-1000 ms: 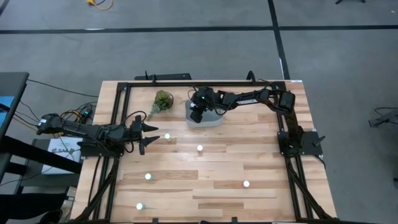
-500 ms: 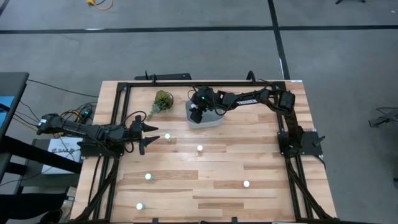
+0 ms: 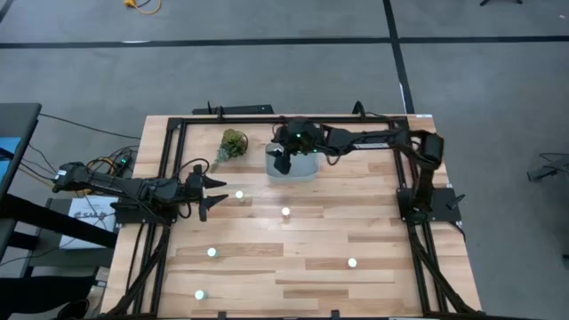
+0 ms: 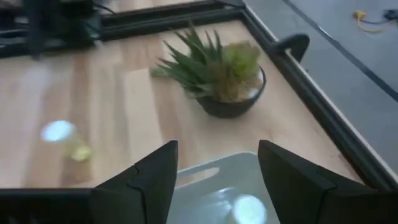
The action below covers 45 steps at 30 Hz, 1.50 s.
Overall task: Pick and place pill bottles into a basket
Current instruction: Put the right yellow pill bottle into the bin
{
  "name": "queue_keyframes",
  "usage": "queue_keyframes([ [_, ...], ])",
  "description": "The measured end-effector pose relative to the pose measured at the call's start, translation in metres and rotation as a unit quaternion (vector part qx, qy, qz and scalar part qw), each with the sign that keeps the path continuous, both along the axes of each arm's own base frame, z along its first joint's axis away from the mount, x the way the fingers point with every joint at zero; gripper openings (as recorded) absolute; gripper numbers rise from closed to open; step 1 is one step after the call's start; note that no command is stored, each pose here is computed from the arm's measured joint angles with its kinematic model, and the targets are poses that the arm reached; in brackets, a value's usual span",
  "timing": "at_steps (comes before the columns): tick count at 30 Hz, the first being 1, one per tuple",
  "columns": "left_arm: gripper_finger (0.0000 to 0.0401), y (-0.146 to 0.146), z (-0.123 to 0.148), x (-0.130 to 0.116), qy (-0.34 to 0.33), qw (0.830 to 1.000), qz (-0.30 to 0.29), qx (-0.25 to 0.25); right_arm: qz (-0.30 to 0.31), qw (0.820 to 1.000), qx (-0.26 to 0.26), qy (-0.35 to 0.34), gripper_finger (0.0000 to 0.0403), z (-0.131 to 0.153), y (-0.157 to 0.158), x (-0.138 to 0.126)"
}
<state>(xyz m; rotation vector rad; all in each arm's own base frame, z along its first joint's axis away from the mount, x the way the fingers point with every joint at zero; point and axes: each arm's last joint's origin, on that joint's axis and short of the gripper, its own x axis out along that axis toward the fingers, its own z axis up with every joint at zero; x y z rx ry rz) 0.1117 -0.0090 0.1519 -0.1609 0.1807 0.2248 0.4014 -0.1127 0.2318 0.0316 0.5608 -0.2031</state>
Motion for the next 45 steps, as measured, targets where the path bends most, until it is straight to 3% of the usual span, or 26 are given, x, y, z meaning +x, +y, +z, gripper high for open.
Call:
queue_keyframes([
  [7,0.0199,0.0,0.0,0.0,0.0,1.0,0.0,0.0,0.088,0.993,-0.037,0.066,0.0215,0.035,0.066,-0.023],
  [11,0.0199,0.0,0.0,0.0,0.0,1.0,0.0,0.0,0.108,0.984,-0.063,0.125,0.0215,0.028,0.103,-0.029],
  [17,0.0199,0.0,0.0,0.0,0.001,1.0,0.0,0.0,0.136,0.974,-0.043,0.175,0.0215,0.001,0.14,-0.031],
  [23,0.0199,0.0,0.0,0.0,0.003,1.0,-0.003,-0.004,0.134,0.97,0.002,0.205,0.0215,-0.018,0.155,-0.028],
  [33,0.0199,-0.001,-0.001,0.0,0.007,1.0,-0.015,-0.006,0.147,0.966,0.02,0.21,0.0214,-0.047,0.172,-0.015],
  [45,0.0199,-0.001,-0.001,0.0,0.008,1.0,-0.017,-0.006,0.136,0.967,0.034,0.214,0.0214,-0.066,0.154,-0.004],
])
